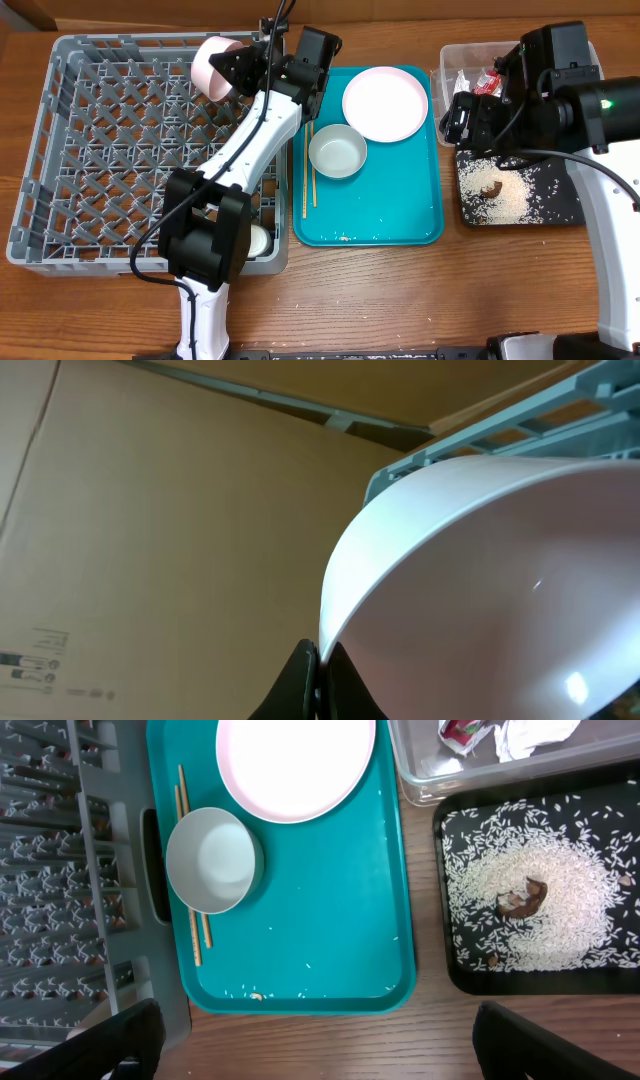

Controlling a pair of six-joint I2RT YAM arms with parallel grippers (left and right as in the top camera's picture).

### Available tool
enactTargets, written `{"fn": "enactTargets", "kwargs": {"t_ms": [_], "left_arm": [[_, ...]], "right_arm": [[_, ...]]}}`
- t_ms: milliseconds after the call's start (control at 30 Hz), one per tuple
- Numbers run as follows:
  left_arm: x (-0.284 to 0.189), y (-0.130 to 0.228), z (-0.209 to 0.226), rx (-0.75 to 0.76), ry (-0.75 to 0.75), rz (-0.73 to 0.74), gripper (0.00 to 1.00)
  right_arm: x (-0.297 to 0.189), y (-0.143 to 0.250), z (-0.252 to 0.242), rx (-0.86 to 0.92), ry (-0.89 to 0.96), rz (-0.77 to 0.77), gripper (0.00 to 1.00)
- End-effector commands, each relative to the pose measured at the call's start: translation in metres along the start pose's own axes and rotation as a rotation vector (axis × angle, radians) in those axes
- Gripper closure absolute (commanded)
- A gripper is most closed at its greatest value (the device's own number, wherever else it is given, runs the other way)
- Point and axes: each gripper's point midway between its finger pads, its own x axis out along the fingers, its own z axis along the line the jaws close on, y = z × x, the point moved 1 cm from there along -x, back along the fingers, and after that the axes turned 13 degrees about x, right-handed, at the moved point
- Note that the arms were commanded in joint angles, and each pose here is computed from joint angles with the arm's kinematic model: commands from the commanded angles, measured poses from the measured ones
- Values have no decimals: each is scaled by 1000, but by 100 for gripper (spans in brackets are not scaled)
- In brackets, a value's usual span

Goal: Sort waste into correct bins and load items into the dishwasher
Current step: 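Lower the pink bowl into the rack's back row and open the left gripper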

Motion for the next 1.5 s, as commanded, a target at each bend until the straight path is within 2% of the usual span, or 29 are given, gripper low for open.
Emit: {"fn": "enactTargets", "kwargs": {"t_ms": [0,467,967,1467], "left_arm": [[0,-5,-4,-95,23,-13,96],[-1,-12,-19,-263,119,-49,96],[7,-17,-25,-365,159,-51,96],[10,-22,-55,-320,149,-43,96]], "right_arm": [[-7,-2,2,-10,-12,-25,0],[-7,-2,2,-10,-12,-25,0],[-7,-2,2,-10,-12,-25,0],[-7,-2,2,-10,-12,-25,0]]}}
